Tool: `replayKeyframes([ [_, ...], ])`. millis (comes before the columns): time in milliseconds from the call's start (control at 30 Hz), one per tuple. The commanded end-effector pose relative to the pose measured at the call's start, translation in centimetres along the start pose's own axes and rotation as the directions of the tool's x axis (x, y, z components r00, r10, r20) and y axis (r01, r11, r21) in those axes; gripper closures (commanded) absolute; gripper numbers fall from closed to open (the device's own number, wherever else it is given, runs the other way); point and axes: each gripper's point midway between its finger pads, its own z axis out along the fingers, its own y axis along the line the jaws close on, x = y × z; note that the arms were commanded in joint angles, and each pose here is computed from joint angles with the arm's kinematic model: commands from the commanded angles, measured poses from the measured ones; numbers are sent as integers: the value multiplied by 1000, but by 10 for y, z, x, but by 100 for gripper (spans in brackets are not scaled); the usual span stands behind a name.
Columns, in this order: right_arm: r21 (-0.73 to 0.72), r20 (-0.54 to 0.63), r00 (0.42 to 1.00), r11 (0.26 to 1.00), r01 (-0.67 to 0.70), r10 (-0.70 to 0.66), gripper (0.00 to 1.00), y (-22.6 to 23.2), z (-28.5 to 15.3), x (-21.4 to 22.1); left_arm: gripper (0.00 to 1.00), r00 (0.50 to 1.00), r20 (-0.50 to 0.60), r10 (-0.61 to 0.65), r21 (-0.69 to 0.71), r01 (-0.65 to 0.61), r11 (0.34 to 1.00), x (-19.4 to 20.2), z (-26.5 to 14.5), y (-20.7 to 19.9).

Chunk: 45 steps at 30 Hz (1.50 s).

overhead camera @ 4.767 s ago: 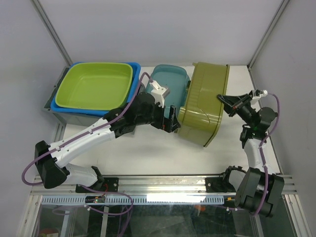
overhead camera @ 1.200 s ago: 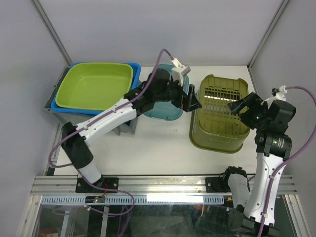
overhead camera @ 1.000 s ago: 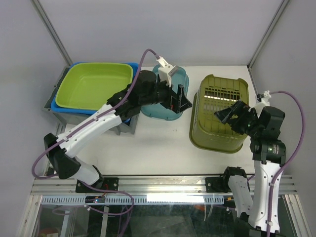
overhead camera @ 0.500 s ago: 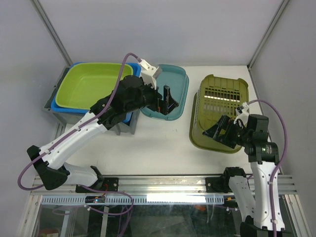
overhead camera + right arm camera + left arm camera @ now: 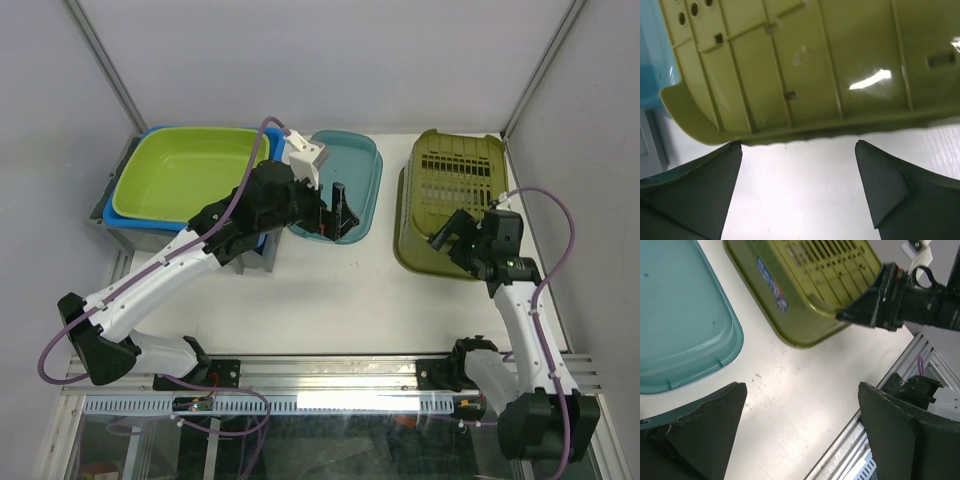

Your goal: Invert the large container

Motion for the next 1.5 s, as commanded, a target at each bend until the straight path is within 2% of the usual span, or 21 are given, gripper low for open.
replayKeyframes([
  [0,116,234,972,993,-35,7,1,-7,13,-69,1,999,32,8,17,-8,1000,-8,-17,-3],
  [100,61,215,977,998,-16,2,1,11,5,-74,1,1000,19,10,7,-10,1000,-3,-17,0],
  [200,-77,230,973,996,41,-22,1,37,-15,-73,1,1000,20,12,6,-12,1000,-3,-19,0],
  [333,-261,246,968,958,115,-50,1,70,-42,-64,1,1000,23,15,-3,-15,1000,-4,-17,1],
  [467,-354,229,968,918,177,-98,1,86,-58,-53,1,999,31,9,-48,-7,999,-4,-16,9],
  [633,-495,179,975,845,203,-129,1,115,-61,-44,1,999,32,-31,-83,34,996,3,-19,17],
  [833,-575,113,969,781,243,-218,1,163,-45,-20,1,997,34,-70,-115,74,991,8,-23,23],
  [967,-534,73,957,799,277,-282,1,178,-21,-2,1,995,47,-90,-143,95,985,10,-32,28],
  [1100,-423,85,962,864,271,-260,1,164,12,-8,1,993,47,-112,-157,118,981,17,-37,32],
  [1167,-308,123,960,909,280,-253,1,147,31,-20,1,992,40,-120,-162,125,979,20,-38,33],
  [1233,-114,166,956,958,263,-242,1,118,49,-37,1,992,32,-125,-164,129,978,22,-38,33],
  [1300,25,171,957,972,233,-234,1,95,58,-47,1,991,28,-130,-167,132,977,24,-39,33],
  [1467,189,194,960,968,166,-202,1,62,58,-65,1,991,16,-131,-179,132,975,29,-37,36],
])
